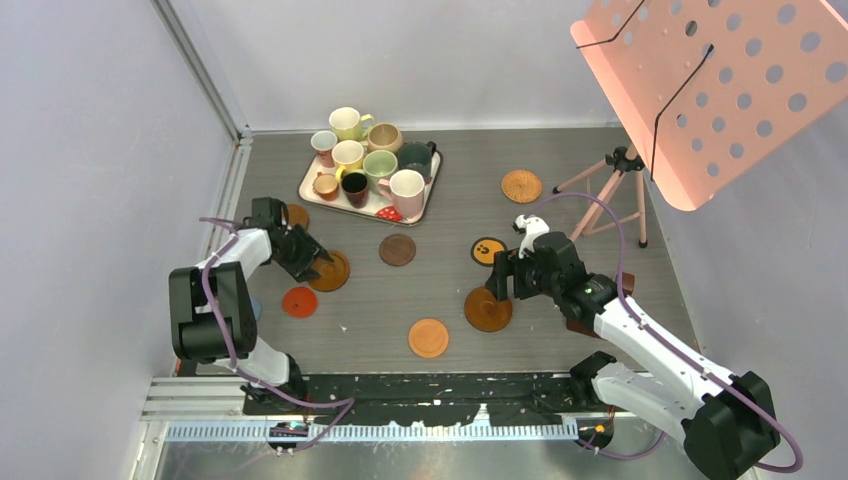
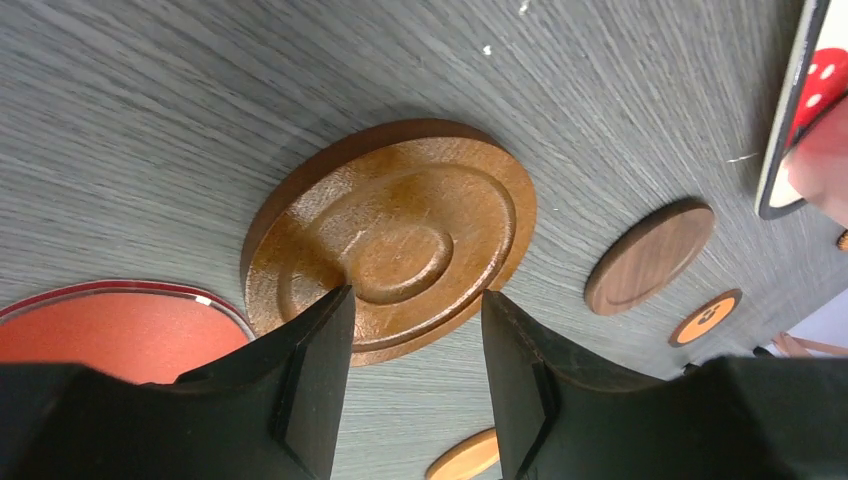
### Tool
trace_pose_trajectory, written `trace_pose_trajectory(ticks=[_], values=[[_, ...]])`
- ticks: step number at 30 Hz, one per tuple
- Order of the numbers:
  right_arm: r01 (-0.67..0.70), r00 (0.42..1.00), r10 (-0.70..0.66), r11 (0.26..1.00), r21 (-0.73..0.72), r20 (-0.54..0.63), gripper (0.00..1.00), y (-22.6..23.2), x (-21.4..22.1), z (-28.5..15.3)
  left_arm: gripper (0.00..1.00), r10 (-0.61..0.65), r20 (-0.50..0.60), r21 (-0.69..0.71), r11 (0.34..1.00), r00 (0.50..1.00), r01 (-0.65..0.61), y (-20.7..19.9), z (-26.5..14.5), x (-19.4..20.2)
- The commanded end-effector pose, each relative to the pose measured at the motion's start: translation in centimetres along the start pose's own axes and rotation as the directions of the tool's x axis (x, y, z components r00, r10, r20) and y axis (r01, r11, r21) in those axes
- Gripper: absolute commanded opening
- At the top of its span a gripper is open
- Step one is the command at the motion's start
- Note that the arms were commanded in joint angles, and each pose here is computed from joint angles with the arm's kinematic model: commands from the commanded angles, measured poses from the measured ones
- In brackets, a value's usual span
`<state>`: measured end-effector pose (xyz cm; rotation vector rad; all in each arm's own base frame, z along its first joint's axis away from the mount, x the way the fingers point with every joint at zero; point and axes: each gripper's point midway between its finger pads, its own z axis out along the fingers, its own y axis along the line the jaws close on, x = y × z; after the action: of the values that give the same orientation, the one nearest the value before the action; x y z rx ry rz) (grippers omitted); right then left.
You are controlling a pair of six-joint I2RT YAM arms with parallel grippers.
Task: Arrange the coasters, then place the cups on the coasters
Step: Move the coaster to the corner of the board.
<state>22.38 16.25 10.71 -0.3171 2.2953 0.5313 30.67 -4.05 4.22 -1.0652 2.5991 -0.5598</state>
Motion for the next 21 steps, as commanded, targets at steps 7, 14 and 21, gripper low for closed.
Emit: trace_pose_trajectory(ticks=[7,14,21], values=[[0.010,0.996,-0.005,0.998,-0.058,0.088,0.80,1.6,-3.0,-0.6,0.53,0.001,0.062,0.056,0.998,0.998,-0.004,-1.6,1.6,-2.6],[0.010,0.996,-0.005,0.998,-0.055,0.090,0.80,1.5,-3.0,-0.7,0.38,-0.006,0.082,0.016,1.000,0.997,0.005,-1.4,1.3,-3.5],[0.009,0.996,-0.004,0.999,-0.054,0.091,0.80,1.5,-2.9,-0.8,0.32,-0.024,0.127,-0.116,0.993,0.992,0.039,1.0,0.4,-5.3]])
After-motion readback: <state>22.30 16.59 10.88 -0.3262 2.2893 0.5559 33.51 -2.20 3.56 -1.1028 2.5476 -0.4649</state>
